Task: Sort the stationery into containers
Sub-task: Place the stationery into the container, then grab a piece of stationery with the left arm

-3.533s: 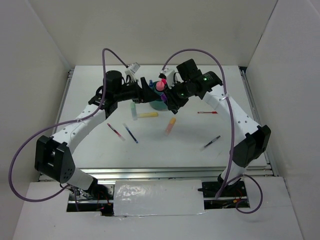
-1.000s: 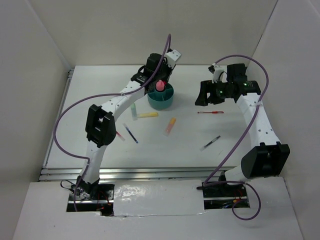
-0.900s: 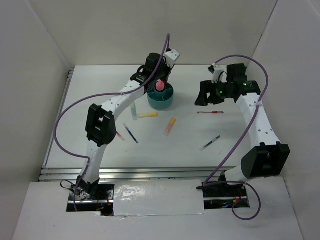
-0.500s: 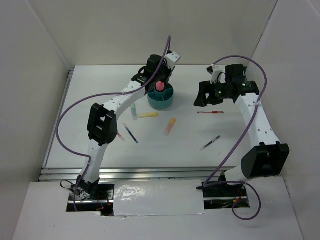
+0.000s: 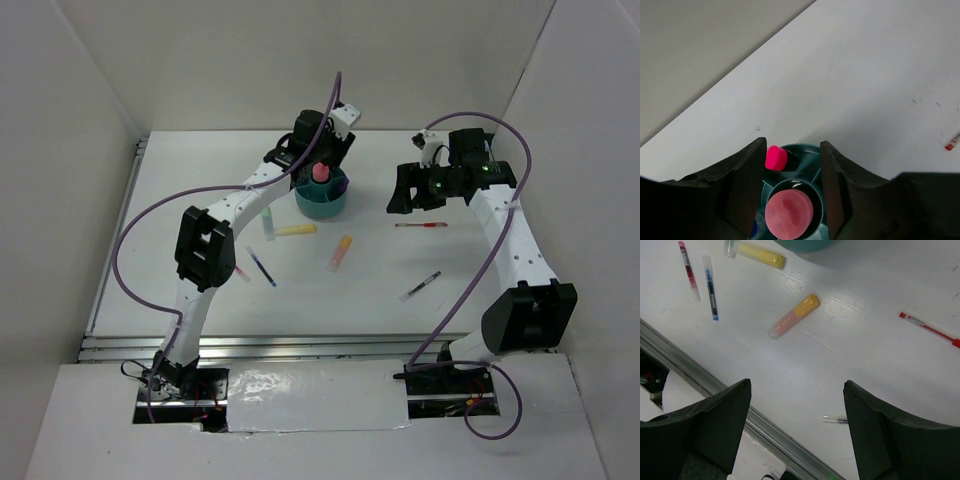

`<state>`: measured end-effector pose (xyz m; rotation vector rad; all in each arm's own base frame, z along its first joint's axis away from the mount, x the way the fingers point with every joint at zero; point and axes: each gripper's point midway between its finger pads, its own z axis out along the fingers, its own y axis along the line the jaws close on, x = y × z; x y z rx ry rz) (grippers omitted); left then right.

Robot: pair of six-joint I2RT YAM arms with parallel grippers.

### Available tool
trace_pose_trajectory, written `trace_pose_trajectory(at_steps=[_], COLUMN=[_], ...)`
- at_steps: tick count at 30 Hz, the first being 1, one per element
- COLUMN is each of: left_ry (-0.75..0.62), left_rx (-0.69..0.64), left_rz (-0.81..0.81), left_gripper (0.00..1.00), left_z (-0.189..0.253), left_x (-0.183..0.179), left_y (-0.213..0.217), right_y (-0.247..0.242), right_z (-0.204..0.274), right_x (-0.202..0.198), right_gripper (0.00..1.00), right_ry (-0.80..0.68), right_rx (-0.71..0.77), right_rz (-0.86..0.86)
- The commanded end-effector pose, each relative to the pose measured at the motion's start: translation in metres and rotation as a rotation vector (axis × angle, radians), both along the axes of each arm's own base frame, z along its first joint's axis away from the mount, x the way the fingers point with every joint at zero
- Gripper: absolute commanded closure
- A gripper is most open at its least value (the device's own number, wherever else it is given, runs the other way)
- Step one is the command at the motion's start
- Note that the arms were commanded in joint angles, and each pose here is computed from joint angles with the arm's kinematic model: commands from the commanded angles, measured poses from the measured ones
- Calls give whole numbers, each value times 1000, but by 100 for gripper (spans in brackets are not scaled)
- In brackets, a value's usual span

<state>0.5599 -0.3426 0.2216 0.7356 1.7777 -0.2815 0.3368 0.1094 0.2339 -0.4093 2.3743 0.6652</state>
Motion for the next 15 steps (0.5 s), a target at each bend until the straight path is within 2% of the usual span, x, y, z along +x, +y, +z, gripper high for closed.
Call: trace_pose_trajectory(at_steps=[1,4,8,11,15], left_ry=[-66,-82,-79,-89,-69], left_rx=[-51,-62,-79,-131,-208], left_rz=[16,28,0,-37,-53], left_gripper=[42,50,53,48,35], left_z=[26,36,44,67,88], left_x=[10,11,6,-7,-19], left_y=[-1,3,6,8,13], right_y=[5,6,5,7,23], right_z=[9,9,8,9,9], right_x=[8,7,7,9,26], right_gripper=[19,19,20,21,24], right_ry=[-41,-42,-42,-52,-74], right_rx=[12,12,6,19,53], right_rz=[8,14,11,17,13])
